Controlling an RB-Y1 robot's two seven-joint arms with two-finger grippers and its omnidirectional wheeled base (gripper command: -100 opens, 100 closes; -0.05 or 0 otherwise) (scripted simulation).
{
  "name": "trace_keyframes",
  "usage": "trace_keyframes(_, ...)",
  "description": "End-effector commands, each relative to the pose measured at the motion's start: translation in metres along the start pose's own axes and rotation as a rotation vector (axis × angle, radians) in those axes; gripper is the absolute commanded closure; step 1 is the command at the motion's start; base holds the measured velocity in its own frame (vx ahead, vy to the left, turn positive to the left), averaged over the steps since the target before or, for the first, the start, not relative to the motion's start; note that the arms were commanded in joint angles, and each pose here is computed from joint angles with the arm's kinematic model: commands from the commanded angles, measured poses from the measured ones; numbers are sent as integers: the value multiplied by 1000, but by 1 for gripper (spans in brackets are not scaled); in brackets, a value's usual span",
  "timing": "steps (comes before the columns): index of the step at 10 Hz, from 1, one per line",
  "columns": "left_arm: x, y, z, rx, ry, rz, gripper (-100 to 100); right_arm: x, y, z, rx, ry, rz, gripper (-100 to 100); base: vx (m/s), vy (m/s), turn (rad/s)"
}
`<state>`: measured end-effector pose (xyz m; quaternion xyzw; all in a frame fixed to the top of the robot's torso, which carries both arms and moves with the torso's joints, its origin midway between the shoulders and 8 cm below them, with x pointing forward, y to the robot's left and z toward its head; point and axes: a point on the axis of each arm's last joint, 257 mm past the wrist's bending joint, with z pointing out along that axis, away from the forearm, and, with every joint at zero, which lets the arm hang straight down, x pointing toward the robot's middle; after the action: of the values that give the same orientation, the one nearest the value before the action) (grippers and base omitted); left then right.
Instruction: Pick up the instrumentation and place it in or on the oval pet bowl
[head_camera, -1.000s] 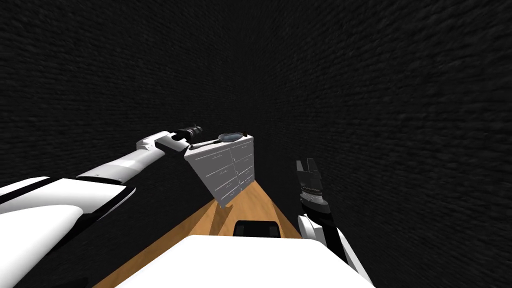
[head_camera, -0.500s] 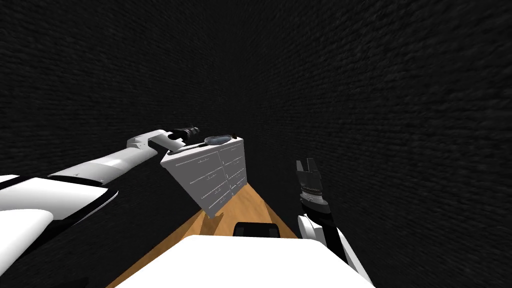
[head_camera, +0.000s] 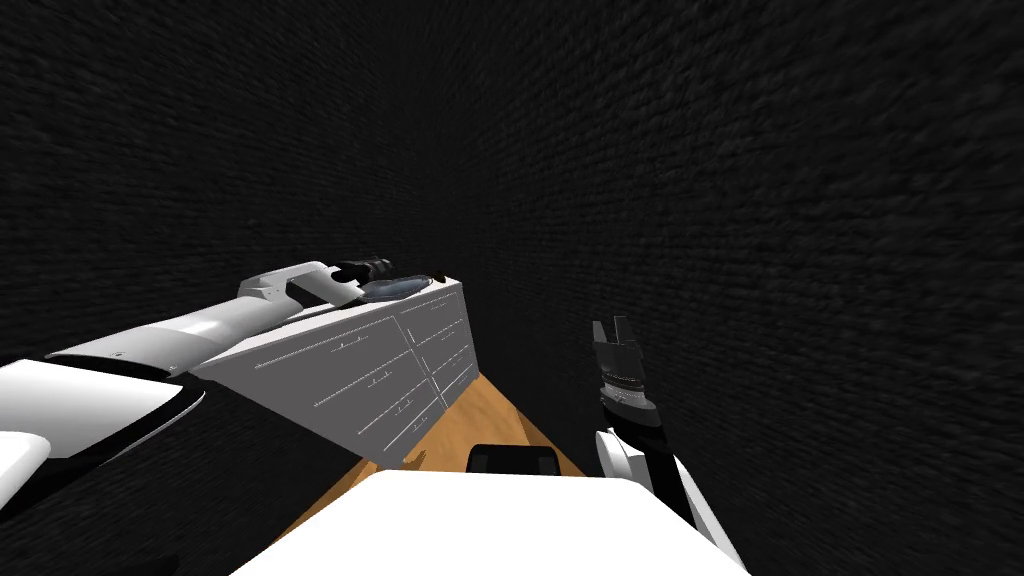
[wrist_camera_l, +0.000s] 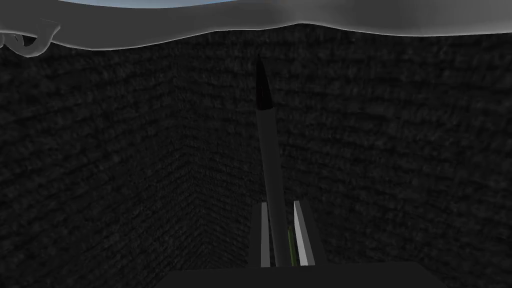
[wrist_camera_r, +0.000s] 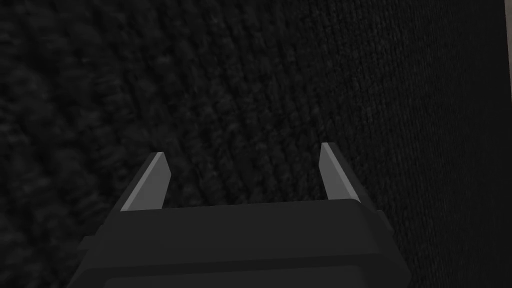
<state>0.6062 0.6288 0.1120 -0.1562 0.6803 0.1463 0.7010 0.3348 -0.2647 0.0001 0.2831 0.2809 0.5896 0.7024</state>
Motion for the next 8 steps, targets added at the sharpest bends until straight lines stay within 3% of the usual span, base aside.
trace_keyframes(1, 0, 0, 0, 0, 0, 0, -100, 0, 0, 0, 0, 0, 0, 0, 12, -10, 0)
trace_keyframes(5, 0, -1, 0, 1, 0, 0, -100, 0, 0, 0, 0, 0, 0, 0, 2, -1, -3)
trace_keyframes(6, 0, -1, 0, 3, 0, -1, 0, 0, 0, 0, 0, 0, 0, 0, 0, 0, 0)
trace_keyframes(7, -12, 3, -3, -10, -1, 0, -100, 0, 0, 0, 0, 0, 0, 0, -5, 16, -89)
trace_keyframes(8, -17, 5, -5, -16, -2, 1, -100, 0, 0, 0, 0, 0, 0, 0, -9, 33, -104)
